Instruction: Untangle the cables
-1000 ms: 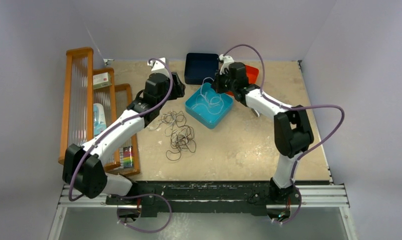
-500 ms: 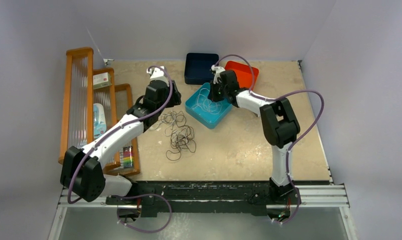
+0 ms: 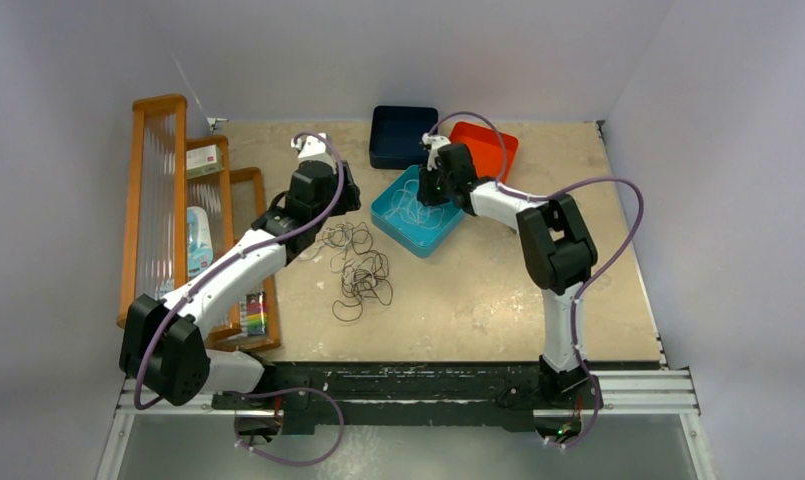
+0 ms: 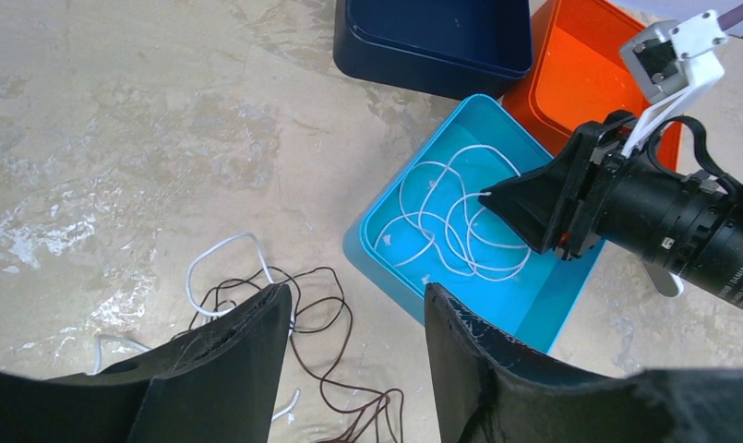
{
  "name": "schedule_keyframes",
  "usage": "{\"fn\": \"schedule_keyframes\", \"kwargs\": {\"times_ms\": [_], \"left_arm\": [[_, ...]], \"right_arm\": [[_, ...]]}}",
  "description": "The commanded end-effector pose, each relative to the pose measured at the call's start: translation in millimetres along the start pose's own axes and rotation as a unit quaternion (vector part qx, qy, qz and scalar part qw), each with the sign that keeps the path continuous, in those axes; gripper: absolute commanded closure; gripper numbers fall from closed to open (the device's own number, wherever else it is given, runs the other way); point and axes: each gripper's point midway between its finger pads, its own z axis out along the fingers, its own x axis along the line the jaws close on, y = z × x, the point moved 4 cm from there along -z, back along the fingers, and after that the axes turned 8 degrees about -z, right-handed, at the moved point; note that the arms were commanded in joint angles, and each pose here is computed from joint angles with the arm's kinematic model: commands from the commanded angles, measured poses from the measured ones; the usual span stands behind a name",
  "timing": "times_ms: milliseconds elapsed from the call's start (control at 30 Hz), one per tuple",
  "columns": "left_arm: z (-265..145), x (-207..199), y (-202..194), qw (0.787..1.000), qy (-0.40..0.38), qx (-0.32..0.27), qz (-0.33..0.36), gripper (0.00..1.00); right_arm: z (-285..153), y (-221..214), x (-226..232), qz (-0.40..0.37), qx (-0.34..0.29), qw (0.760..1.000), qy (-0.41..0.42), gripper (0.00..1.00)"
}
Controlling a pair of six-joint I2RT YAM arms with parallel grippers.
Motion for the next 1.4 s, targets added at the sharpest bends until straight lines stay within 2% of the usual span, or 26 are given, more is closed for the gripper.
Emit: {"fn": "schedule_keyframes", "kwargs": {"times_ms": [0,333,533,667,900,1200,1367], "left_arm": [[0,5,8,1.0,0.011,-0.018,-0.014,0.44],[4,16,9,0.999,0.027,-0.019,-0.031,0.42],[6,25,5,0.998,0.051,-0.015,-0.029,0.44],[8,40,3,0.994,0.106,-0.016,-0.022,0.45],[27,80,1,0.984,0.177,-0.001,-0.027,0.47],[66,83,-17,0.988,0.144,0.051,-0.006,0.46],[79,89,-24,0.986,0.153,0.062,0.008,0.46]], "right_arm": [[-30,50,-1,-0.02,-0.07,0.997,-0.027,0.68],[-74,72,0,-0.027,-0.116,0.992,-0.043,0.6],[-104,82,17,-0.044,-0.166,0.985,0.007,0.59],[-120,86,24,-0.053,-0.189,0.98,0.027,0.58],[-131,69,38,-0.047,-0.181,0.98,0.074,0.58],[-141,49,43,-0.047,-0.166,0.981,0.092,0.58],[-146,45,44,-0.046,-0.166,0.981,0.091,0.58]]}}
